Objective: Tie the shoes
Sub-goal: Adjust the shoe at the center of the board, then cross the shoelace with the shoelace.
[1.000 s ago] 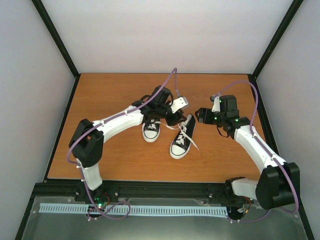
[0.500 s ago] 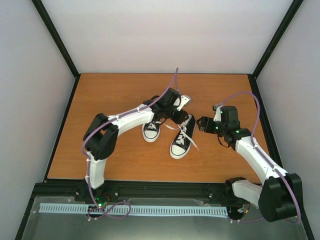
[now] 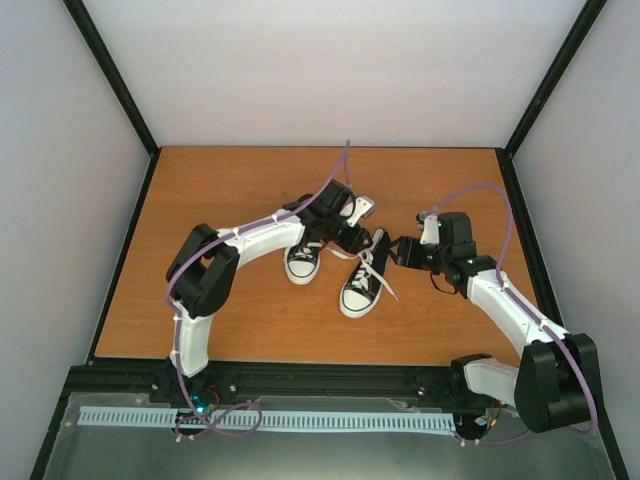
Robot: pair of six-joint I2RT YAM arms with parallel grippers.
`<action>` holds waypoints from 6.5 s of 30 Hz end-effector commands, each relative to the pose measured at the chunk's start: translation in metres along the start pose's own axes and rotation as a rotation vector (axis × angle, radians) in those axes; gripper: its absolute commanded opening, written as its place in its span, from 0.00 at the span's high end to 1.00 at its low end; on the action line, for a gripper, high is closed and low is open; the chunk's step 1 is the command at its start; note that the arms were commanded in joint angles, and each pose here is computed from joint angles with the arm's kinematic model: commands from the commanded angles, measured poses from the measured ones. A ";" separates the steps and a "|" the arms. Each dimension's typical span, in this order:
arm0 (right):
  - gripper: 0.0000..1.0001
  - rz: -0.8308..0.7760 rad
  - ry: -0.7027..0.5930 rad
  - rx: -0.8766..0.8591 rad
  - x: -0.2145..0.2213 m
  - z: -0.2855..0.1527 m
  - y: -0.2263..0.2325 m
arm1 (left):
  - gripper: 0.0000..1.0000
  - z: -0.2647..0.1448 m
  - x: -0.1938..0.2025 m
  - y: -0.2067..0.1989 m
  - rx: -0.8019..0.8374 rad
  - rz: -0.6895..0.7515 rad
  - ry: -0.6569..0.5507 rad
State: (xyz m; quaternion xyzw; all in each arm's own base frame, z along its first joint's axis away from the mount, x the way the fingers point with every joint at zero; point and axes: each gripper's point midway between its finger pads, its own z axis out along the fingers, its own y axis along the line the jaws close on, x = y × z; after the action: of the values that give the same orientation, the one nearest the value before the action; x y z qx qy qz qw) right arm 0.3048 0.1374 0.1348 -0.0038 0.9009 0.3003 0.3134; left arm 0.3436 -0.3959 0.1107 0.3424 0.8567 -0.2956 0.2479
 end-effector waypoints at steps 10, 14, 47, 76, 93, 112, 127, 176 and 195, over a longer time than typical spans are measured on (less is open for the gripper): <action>0.41 -0.071 0.045 -0.079 -0.018 0.011 0.019 | 0.49 -0.017 -0.033 -0.021 0.010 0.093 -0.027; 0.39 -0.029 0.081 -0.083 -0.012 0.013 0.018 | 0.46 -0.030 -0.034 -0.013 -0.055 0.103 -0.087; 0.49 0.070 0.034 -0.038 -0.015 0.037 -0.003 | 0.49 -0.030 -0.024 -0.007 0.042 0.272 -0.124; 0.62 0.051 0.102 -0.093 -0.005 0.047 0.003 | 0.64 0.005 -0.004 -0.008 0.070 0.273 -0.141; 0.58 0.084 0.135 0.029 -0.003 0.083 -0.033 | 0.75 0.010 -0.001 -0.007 -0.002 0.280 -0.140; 0.58 -0.060 0.193 0.017 -0.020 0.121 -0.043 | 0.99 -0.016 -0.016 -0.025 0.084 0.233 -0.103; 0.56 -0.189 0.219 -0.290 -0.012 0.068 0.025 | 0.99 -0.040 -0.020 -0.021 0.186 0.185 -0.115; 0.97 -0.115 0.266 -0.275 0.022 0.057 0.027 | 0.96 -0.038 0.002 0.009 0.141 0.186 -0.091; 0.97 -0.133 0.238 -0.300 0.020 0.051 0.032 | 0.00 -0.045 0.024 -0.007 0.301 0.929 -0.038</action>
State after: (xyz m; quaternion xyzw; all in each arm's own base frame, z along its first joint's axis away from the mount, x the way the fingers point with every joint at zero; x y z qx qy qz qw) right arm 0.3126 0.1933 0.0998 -0.1351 0.8814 0.4029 0.2061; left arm 0.3191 -0.3584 0.1228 0.6067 0.6765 -0.3067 0.2832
